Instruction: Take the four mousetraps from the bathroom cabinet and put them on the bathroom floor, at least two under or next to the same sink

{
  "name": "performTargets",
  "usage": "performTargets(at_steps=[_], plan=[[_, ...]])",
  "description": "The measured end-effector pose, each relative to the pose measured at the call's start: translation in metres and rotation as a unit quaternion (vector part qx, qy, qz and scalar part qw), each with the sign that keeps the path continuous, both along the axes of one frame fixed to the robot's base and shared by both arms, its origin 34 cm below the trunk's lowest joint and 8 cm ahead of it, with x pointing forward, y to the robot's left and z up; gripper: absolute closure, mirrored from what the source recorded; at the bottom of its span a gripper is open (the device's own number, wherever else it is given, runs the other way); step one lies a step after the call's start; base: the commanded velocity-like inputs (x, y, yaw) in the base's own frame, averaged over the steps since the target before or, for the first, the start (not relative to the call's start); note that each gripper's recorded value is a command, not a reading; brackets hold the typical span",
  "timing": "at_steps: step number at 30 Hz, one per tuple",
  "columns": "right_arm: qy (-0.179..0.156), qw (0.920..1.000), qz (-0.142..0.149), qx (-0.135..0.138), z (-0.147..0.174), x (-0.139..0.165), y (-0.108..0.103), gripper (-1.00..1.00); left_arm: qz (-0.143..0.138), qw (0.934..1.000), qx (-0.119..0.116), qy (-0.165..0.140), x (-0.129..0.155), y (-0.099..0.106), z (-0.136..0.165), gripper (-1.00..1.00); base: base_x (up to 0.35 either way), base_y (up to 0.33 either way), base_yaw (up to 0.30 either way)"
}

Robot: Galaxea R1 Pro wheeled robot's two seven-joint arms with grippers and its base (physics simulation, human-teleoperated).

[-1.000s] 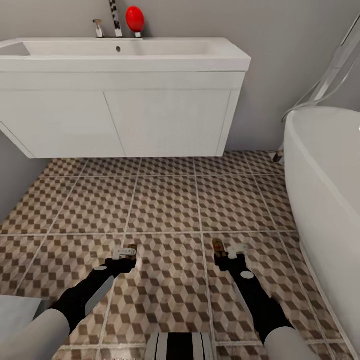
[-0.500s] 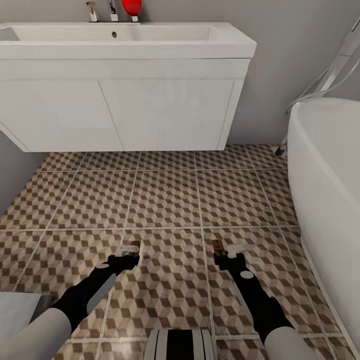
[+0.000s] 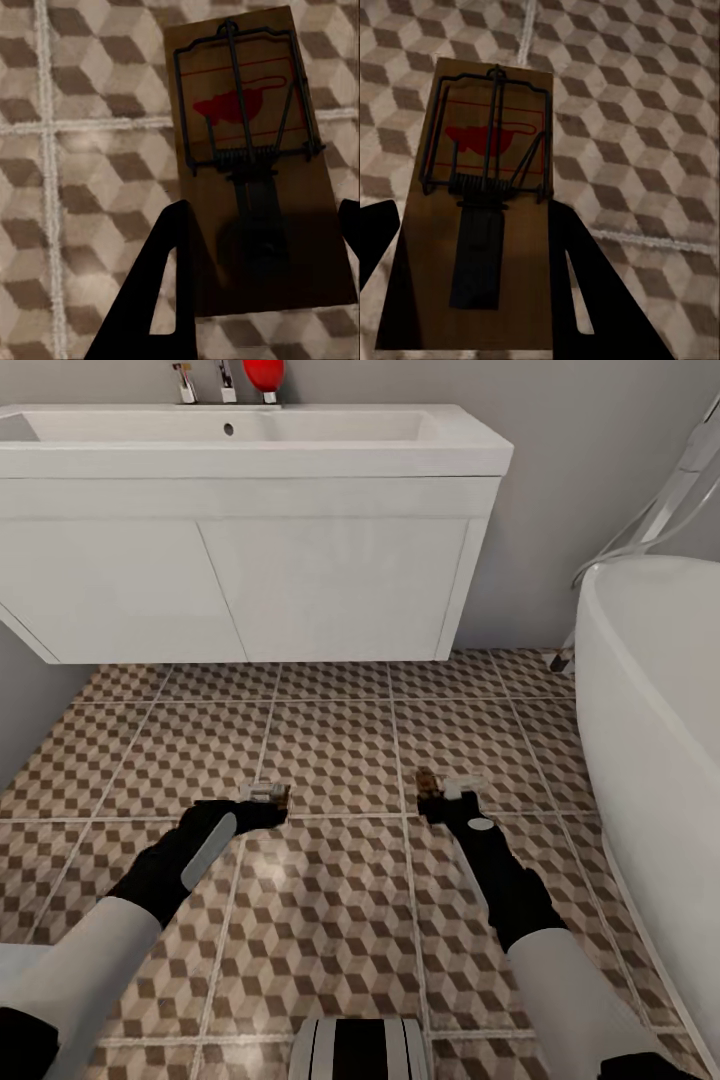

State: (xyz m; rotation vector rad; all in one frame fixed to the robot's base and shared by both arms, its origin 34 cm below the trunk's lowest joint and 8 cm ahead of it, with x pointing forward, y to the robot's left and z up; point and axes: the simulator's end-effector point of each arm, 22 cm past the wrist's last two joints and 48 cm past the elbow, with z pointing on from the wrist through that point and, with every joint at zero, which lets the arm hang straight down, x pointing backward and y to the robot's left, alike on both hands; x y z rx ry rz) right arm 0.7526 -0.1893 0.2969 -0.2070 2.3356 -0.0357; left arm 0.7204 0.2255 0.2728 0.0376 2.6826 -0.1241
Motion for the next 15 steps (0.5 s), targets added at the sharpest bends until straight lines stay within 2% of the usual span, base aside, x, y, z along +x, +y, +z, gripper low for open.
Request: performTargets(at_steps=[2,5,8,11,15], plan=[[0.004,1.0,0.003,0.004,-0.001,0.006,0.008,1.0,0.002,0.9999,0.009,-0.009,0.019,0.006,0.011,1.0,0.0,0.0,0.0],[0.026,0.9996,0.008,0.006,-0.019,0.0,0.015,1.0,-0.002,0.9994,0.024,-0.022,0.036,0.012,0.024,1.0,0.0,0.0,0.0],[0.016,0.9997,0.013,0.01,-0.024,0.0,0.02,1.0,-0.007,0.9988,0.03,-0.037,0.045,0.012,0.034,1.0,0.0,0.0,0.0],[0.006,0.9998,0.015,0.013,-0.027,0.0,0.022,1.0,-0.016,0.9972,0.029,-0.067,0.06,0.005,0.057,1.0,0.0,0.0,0.0],[0.0,0.9998,0.017,0.014,-0.026,0.001,0.022,1.0,-0.03,0.9957,0.025,-0.085,0.069,-0.005,0.081,1.0,0.0,0.0,0.0]])
